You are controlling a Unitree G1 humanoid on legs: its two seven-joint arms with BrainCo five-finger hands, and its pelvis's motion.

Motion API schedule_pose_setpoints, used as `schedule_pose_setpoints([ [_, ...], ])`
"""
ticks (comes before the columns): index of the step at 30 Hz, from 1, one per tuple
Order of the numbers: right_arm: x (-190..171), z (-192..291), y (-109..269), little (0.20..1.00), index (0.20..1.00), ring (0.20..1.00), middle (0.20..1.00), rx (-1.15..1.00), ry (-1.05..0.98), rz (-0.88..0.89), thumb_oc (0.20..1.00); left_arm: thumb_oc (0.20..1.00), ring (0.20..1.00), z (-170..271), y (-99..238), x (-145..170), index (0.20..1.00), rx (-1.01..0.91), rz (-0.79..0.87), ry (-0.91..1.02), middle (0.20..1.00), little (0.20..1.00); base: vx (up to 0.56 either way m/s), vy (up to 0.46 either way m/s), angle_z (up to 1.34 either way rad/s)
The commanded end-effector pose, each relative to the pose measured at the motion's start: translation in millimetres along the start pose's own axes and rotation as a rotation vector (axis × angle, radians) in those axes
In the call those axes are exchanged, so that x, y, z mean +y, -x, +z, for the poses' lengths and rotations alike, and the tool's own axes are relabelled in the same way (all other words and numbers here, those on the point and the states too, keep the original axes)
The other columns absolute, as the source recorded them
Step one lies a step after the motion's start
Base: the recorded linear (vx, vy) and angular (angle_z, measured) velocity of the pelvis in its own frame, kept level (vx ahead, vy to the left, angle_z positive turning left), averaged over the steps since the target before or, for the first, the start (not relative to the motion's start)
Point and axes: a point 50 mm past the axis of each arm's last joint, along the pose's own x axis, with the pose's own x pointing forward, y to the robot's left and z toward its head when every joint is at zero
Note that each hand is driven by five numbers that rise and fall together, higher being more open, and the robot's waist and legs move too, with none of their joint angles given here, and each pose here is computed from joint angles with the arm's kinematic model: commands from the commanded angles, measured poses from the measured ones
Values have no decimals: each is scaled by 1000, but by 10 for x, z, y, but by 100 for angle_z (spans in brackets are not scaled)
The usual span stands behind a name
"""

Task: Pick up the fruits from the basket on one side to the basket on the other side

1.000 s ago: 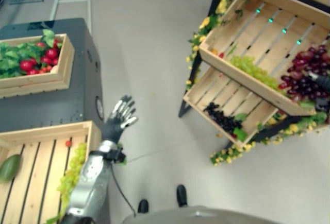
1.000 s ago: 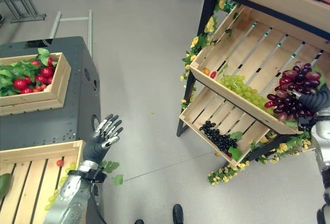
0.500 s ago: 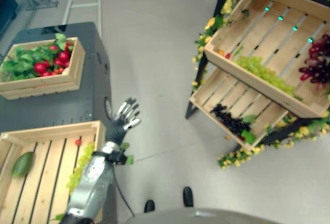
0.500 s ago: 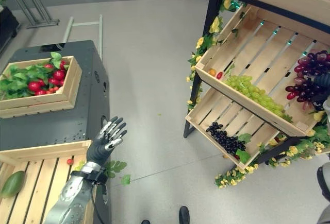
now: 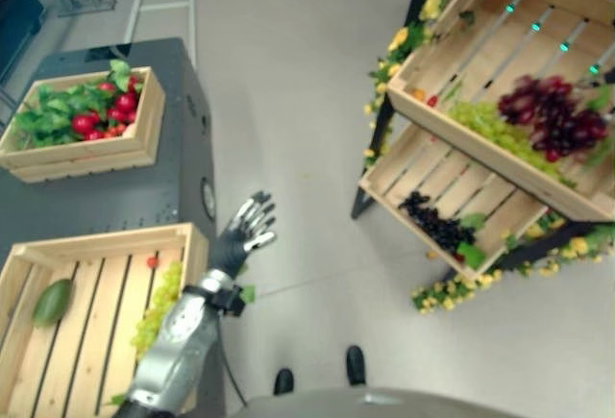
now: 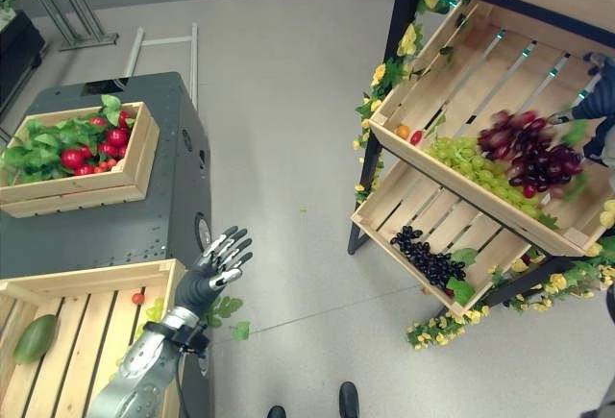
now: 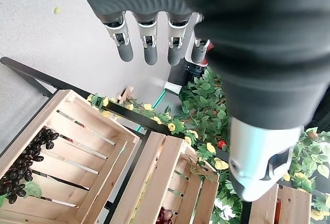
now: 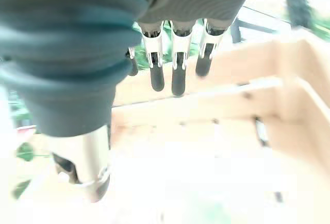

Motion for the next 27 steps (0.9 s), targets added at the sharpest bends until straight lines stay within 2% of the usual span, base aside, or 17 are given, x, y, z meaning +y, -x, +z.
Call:
schedule_pose_setpoints([
  [1, -455, -42, 10, 1000, 1000, 1000, 1000, -21, 5, -153, 1000, 1000, 1000, 290, -103, -45, 1000, -132, -54, -33, 1000, 1000, 0, 0, 0],
  [10, -273, 97, 151, 1000, 1000, 1000, 1000, -166, -211, -131, 1000, 1000, 1000, 309, -112, -4, 1000, -153, -28, -49, 1000, 1000, 0, 0, 0],
  [14, -35, 152, 306, 1000, 1000, 1000, 1000, -248, -535, -96, 1000, 1000, 1000, 292, -110, 1, 1000, -160, -13, -35, 1000, 1000, 0, 0, 0],
  [20, 395, 364, 763, 1000, 1000, 1000, 1000, -396, -985, -39, 1000, 1000, 1000, 317, -115, 27, 1000, -189, 25, -24, 1000, 1000, 0, 1, -1],
  [27, 631, 624, 1260, 1000, 1000, 1000, 1000, -511, -1206, -6, 1000, 1000, 1000, 342, -100, 99, 1000, -219, 92, -32, 1000, 1000, 0, 0, 0],
])
